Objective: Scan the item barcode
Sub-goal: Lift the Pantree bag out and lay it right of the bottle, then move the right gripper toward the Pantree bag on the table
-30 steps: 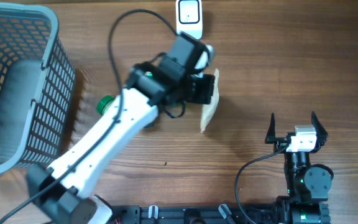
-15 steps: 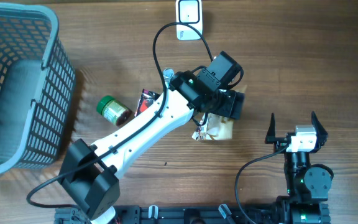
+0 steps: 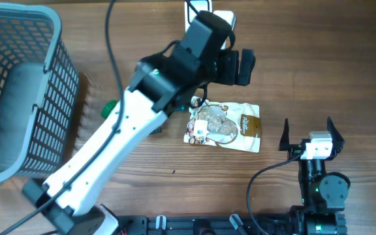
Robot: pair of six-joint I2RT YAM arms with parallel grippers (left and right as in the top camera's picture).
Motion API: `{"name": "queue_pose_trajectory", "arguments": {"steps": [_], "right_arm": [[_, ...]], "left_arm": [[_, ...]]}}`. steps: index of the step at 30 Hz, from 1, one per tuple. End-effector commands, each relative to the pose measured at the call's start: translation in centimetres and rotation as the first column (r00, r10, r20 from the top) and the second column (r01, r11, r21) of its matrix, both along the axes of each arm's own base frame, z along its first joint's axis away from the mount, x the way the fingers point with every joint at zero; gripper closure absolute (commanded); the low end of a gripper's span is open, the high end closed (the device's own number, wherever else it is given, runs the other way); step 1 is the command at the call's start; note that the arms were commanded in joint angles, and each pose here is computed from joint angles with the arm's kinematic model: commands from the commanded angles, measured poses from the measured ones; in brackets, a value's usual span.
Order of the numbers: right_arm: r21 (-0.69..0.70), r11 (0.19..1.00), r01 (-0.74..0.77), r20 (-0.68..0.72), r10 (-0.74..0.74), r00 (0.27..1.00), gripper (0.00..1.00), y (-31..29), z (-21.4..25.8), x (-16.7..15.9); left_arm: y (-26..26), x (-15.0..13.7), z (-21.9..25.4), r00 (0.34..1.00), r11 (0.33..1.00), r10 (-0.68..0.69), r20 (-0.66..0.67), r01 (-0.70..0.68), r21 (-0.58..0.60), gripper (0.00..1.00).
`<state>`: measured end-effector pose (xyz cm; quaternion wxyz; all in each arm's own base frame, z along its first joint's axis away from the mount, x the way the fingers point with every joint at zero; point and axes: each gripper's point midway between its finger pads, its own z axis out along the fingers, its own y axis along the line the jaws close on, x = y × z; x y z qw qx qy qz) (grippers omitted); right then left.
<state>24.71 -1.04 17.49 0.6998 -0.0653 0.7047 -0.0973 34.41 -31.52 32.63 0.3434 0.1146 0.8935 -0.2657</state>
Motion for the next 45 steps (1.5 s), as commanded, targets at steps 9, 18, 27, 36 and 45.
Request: {"name": "queue_pose_trajectory", "arguments": {"steps": [9, 18, 27, 36, 45], "right_arm": [[-0.006, 1.000, 0.008, 0.008, -0.008, 1.000, 0.00, -0.1, 0.2, 0.0], [-0.006, 1.000, 0.008, 0.008, -0.008, 1.000, 0.00, -0.1, 0.2, 0.0], [0.139, 0.964, -0.227, 0.033, 0.224, 0.974, 0.00, 3.9, 0.6, -0.3], [0.748, 0.622, -0.231, 0.052, 0.292, 0.955, 0.00, 5.4, 5.4, -2.4], [0.800, 0.562, -0.210, -0.032, 0.390, 0.920, 0.00, 7.3, 13.5, -8.0]], "left_arm": [[21.7, 0.0, 20.9, 0.644, 0.824, 0.482, 0.594, -0.564, -0.057, 0.00], [35.1, 1.2, 16.1, 0.592, 0.637, 0.652, 0.474, -0.767, 0.082, 0.00], [35.8, 1.3, 13.5, 0.626, 0.622, 0.662, 0.412, -0.766, 0.165, 0.00], [34.9, 2.9, 8.9, 0.727, 0.706, 0.638, 0.254, -0.684, 0.182, 0.00], [34.0, 5.3, 7.9, 0.711, 0.726, 0.646, 0.277, -0.685, 0.065, 0.00]]}}
